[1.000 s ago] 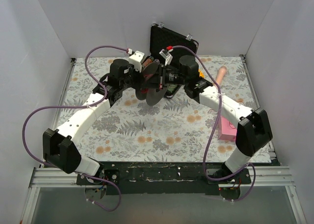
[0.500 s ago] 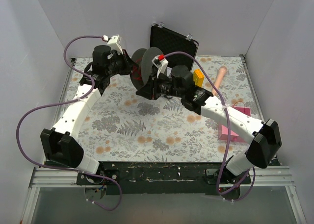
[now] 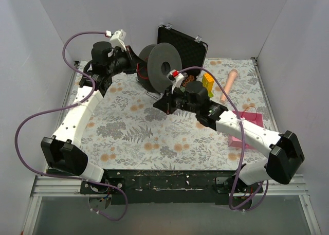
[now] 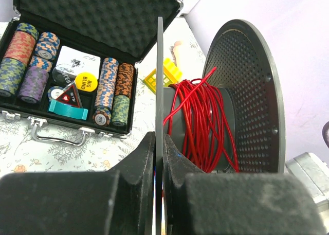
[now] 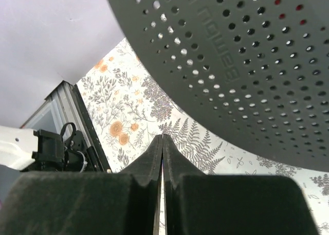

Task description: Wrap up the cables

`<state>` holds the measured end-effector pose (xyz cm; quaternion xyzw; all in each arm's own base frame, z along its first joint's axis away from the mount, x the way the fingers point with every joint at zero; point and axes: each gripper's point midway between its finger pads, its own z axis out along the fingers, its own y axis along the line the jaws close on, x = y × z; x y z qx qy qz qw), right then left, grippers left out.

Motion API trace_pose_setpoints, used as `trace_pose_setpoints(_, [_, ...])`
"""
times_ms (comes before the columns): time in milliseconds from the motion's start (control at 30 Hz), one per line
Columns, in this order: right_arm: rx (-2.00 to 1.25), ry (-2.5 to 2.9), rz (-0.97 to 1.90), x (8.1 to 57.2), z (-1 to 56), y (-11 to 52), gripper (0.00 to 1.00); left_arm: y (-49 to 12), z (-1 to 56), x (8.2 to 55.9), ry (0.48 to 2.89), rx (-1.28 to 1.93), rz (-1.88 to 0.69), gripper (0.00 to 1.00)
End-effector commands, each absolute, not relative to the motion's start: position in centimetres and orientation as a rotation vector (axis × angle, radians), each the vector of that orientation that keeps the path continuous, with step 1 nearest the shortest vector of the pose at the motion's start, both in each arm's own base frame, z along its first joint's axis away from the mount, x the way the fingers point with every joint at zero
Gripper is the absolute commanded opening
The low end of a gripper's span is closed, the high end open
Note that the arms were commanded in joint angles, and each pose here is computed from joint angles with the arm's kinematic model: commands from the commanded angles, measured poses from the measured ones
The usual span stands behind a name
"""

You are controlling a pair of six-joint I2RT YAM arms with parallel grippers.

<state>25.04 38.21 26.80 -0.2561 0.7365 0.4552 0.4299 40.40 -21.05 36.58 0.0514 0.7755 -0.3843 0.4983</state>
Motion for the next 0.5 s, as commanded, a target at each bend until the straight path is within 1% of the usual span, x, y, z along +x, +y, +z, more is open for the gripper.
trace_pose_setpoints(0, [-0.738,1.642,1.14,24.1,30.2,37.3,0.11,-21.0,42.1,38.4,1.731,0.241,-1.023,0.0])
trace_pose_setpoints(67, [-0.823,1.626,1.15,23.2,29.8,36.8,0.19,-20.5,41.6,38.0,1.738,0.266,-1.067,0.0])
trace_pose_setpoints(167, [-0.918,1.648,1.133,22.4,28.8,35.5,0.32,-19.0,39.4,37.9,1.776,0.271,-1.11,0.0])
trace_pose_setpoints(267, [-0.951,1.692,1.09,22.1,27.7,33.9,0.37,-16.9,36.7,38.2,1.818,0.244,-1.142,0.0])
trace_pose_setpoints(367, [-0.935,1.752,1.038,22.2,26.4,32.0,0.4,-15.1,33.9,38.5,1.857,0.221,-1.158,0.0])
trace_pose_setpoints(400, [-0.919,1.76,1.022,22.4,26.2,31.3,0.4,-13.2,32.9,39.0,1.866,0.181,-1.132,0.0])
trace_pose_setpoints(467, [-0.887,1.768,1.006,22.7,25.9,30.2,0.41,-11.5,30.9,39.4,1.887,0.154,-1.117,0.0])
